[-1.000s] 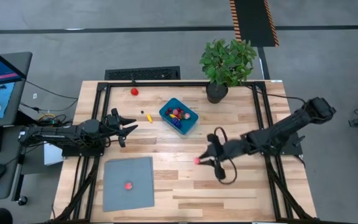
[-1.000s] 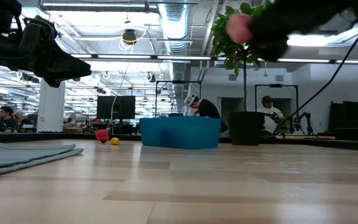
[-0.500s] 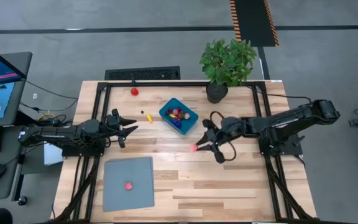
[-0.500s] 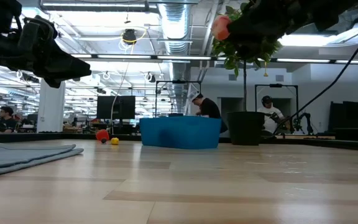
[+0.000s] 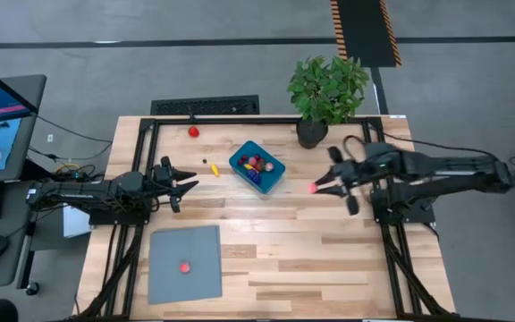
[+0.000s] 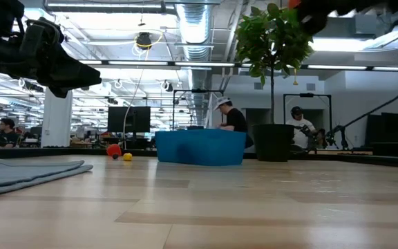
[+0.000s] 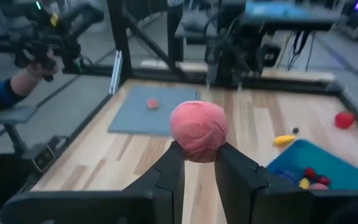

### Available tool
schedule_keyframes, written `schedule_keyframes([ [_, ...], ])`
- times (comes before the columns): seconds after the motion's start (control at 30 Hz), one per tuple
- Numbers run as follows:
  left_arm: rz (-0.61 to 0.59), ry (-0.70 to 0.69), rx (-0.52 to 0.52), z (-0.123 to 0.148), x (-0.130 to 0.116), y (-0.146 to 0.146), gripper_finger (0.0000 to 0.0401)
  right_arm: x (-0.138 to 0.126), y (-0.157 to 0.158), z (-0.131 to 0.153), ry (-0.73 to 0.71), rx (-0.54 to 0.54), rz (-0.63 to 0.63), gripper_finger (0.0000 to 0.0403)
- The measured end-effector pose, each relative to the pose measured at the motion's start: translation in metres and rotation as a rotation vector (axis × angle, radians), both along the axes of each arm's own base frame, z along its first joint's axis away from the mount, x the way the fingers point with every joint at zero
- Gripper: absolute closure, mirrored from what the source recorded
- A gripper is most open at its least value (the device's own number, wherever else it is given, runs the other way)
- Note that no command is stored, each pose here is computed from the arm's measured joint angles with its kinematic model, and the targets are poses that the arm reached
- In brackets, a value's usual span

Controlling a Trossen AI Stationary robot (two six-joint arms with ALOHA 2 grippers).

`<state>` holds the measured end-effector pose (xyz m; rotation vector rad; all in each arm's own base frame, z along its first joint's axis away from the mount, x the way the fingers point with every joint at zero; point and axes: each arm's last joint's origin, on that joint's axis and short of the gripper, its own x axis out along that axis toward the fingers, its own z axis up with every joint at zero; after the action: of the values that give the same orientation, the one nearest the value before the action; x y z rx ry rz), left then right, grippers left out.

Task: Pick and placing Produce into tupperware
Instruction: Put the right apricot into the container

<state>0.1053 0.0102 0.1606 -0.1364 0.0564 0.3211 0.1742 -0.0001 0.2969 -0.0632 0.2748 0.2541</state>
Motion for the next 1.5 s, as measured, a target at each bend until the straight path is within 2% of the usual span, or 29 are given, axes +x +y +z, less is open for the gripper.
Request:
schedule_keyframes([
  [0.3,0.000,0.000,0.000,0.000,0.000,0.000,0.0271,-0.064,0.003,0.022,-0.163,0.028,-0.007,0.0304],
  [0.53,0.001,0.000,0.000,0.000,0.000,0.000,0.0271,-0.102,0.004,-0.005,-0.257,0.068,-0.034,0.0304],
  [0.73,0.002,-0.001,-0.001,0.000,0.000,0.000,0.0271,-0.125,0.006,-0.026,-0.364,0.157,-0.028,0.0304],
  [0.83,0.002,-0.002,-0.003,0.000,0.000,0.000,0.0271,-0.116,0.005,-0.040,-0.313,0.228,-0.057,0.0304],
  [0.9,0.011,-0.008,-0.023,0.000,0.000,0.000,0.0271,-0.108,0.005,-0.041,-0.345,0.288,-0.082,0.0304],
  [1.03,0.021,-0.013,-0.036,0.000,0.000,0.000,0.0271,-0.095,0.002,-0.058,-0.330,0.466,-0.176,0.0304],
  [1.1,0.021,-0.009,-0.036,0.000,0.000,0.000,0.0271,-0.094,0.002,-0.059,-0.378,0.464,-0.166,0.0304],
  [1.2,0.020,-0.006,-0.036,-0.001,0.000,0.000,0.0271,-0.088,0.003,-0.077,-0.310,0.428,-0.165,0.0304],
  [1.3,0.022,-0.003,-0.036,-0.001,0.000,0.000,0.0271,-0.088,0.002,-0.078,-0.364,0.434,-0.163,0.0304],
  [1.5,0.024,0.001,-0.035,-0.001,0.001,0.000,0.0271,-0.085,-0.002,-0.088,-0.365,0.582,-0.289,0.0304],
])
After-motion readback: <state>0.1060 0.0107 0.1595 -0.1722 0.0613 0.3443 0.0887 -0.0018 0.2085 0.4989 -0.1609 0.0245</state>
